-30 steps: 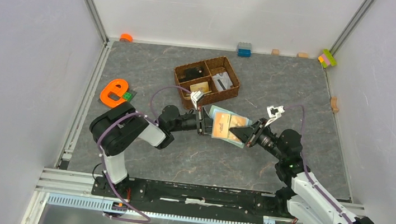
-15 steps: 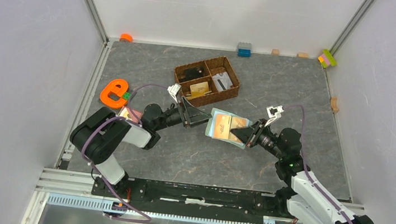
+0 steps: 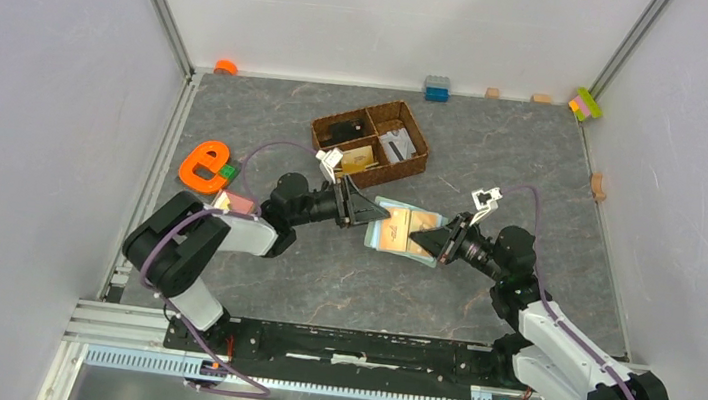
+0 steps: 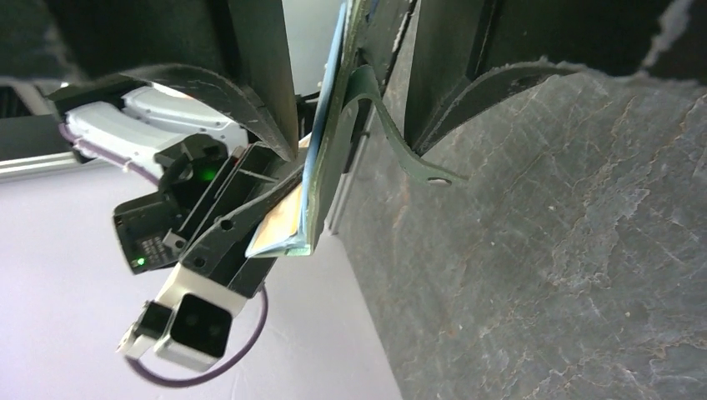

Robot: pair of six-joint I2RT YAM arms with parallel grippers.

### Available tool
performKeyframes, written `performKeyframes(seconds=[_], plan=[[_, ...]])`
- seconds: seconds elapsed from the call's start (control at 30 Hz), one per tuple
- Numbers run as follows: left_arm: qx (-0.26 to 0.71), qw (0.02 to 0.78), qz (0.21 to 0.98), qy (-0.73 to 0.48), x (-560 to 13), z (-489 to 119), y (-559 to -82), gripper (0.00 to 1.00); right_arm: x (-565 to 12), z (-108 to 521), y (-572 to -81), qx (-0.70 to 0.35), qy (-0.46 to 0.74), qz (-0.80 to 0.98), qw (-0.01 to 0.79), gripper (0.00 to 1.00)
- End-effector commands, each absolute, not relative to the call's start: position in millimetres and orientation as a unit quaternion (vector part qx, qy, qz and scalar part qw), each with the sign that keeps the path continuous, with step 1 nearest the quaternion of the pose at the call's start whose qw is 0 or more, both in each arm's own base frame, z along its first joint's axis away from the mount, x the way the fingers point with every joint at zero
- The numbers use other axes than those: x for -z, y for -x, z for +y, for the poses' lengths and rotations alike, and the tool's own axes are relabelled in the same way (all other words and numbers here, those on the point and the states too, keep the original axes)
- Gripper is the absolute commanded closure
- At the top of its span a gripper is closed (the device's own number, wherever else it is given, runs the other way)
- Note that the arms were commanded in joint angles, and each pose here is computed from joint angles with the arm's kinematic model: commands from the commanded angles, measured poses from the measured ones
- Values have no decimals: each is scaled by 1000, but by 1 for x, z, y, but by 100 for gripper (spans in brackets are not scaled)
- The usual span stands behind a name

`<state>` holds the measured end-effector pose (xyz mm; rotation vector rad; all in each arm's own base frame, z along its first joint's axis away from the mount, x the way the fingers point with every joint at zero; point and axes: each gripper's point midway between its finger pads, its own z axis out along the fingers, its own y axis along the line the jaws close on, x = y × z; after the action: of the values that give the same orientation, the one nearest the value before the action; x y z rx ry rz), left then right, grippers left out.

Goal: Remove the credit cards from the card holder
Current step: Remove the credit card from the card holder.

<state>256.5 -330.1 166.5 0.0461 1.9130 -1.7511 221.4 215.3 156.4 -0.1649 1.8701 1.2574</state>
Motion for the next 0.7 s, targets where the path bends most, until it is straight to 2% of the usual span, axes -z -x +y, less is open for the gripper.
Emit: performKeyframes(seconds=[0.0,0.17,0.43,0.5,0.57,0.67], plan=[[607,313,727,-76,-177,-333,-256,44,-191,221,-227,-518,101,709,467,95],[527,327,779,-89,-159,-328,-262,52,-193,222,-227,-517,108,707,471,95],[554,327,758,-105,-174,-334,-252,89,-193,221,-227,-515,112,706,473,89],[556,332,754,-109,-178,-334,-251,96,-193,221,-228,-514,112,707,473,85],[555,336,753,-107,-179,-333,-251,98,-193,220,-229,-508,113,709,476,82],[557,342,749,-107,-183,-331,-250,98,-190,217,-233,-494,108,716,481,68]])
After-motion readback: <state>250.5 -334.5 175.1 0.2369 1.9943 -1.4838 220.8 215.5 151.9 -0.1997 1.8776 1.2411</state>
